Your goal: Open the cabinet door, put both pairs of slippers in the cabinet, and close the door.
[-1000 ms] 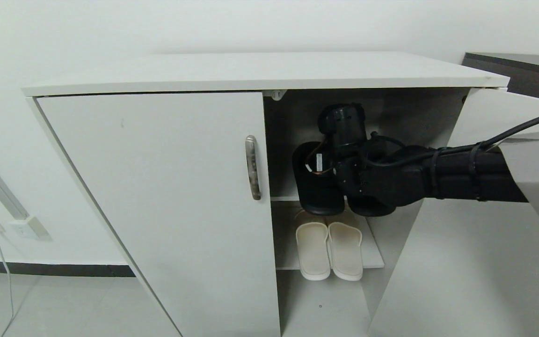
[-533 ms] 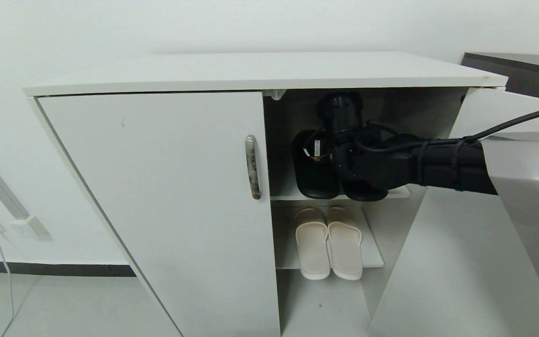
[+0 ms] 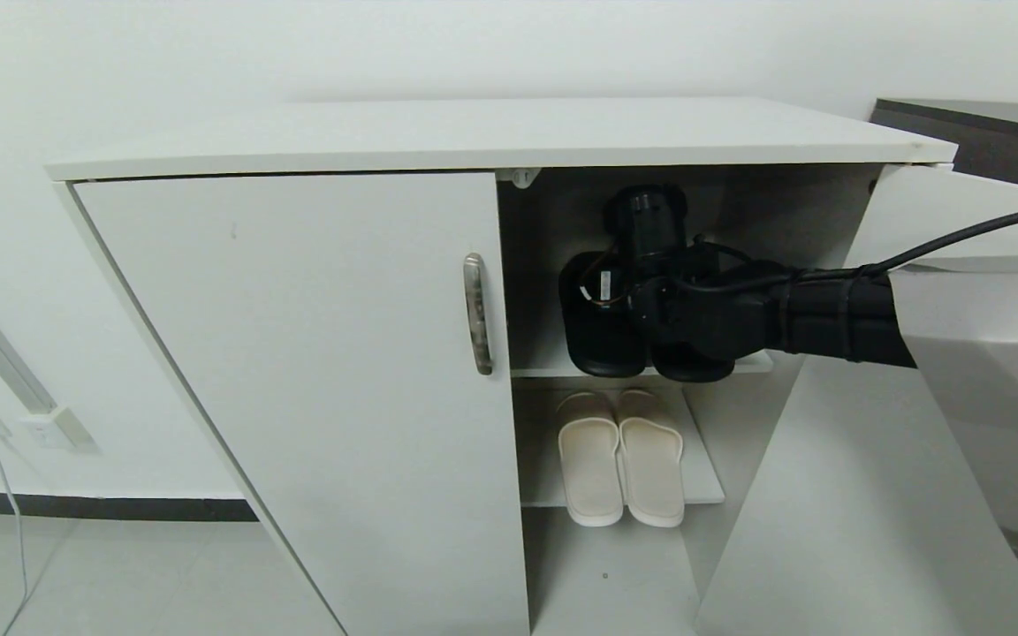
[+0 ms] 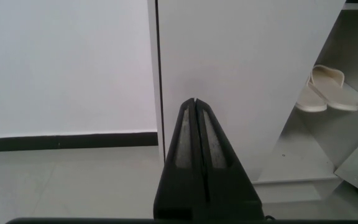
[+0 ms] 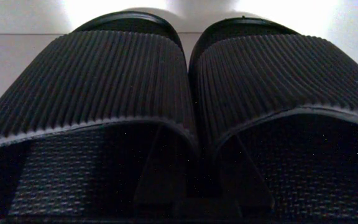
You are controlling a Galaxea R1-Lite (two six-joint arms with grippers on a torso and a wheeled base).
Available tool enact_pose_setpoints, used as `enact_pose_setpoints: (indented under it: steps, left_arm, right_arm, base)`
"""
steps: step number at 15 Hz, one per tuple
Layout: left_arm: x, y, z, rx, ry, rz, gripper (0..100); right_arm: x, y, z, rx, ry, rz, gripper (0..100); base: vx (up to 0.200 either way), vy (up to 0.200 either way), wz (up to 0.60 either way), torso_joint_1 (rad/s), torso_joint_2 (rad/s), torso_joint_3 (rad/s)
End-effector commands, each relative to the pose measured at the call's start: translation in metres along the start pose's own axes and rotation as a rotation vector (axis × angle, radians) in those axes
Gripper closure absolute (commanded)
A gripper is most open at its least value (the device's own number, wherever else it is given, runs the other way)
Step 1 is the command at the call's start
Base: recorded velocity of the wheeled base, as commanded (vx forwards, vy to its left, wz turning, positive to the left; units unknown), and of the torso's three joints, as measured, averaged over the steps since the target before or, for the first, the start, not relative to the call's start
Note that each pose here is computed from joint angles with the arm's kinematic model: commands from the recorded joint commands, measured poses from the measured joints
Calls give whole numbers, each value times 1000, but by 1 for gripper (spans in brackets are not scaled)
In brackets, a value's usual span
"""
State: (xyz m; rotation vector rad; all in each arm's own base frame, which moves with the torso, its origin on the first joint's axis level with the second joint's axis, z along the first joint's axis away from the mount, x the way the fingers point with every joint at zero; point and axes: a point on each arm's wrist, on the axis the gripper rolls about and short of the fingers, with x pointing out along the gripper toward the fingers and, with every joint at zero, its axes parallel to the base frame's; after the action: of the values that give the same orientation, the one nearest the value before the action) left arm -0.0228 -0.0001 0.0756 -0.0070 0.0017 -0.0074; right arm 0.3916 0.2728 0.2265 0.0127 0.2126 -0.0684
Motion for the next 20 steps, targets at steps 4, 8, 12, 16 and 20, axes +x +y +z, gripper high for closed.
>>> enact_pose_setpoints:
  steps: [4, 8, 12, 16, 20]
  left_arm:
    - [0, 0, 0, -2, 1, 1, 100]
    - [0, 0, 0, -2, 1, 1, 100]
    - [0, 0, 0, -2, 1, 1, 100]
    - [0, 0, 0, -2, 1, 1, 100]
    - [0, 0, 0, -2, 1, 1, 100]
  right_arm:
    - [0, 1, -2, -3, 4, 1, 0]
    - [-2, -2, -1, -7, 12, -2, 0]
    - [-18, -9, 0, -16, 30, 5, 0]
    - [-52, -15, 1, -9, 55, 36, 0]
    - [-101, -24, 1, -12, 58, 104, 0]
  base:
    - [0, 0, 0, 0, 0, 0]
    - [0, 0, 0, 0, 0, 0]
    - [0, 0, 0, 0, 0, 0]
    - [0, 0, 0, 0, 0, 0]
    - [0, 0, 0, 0, 0, 0]
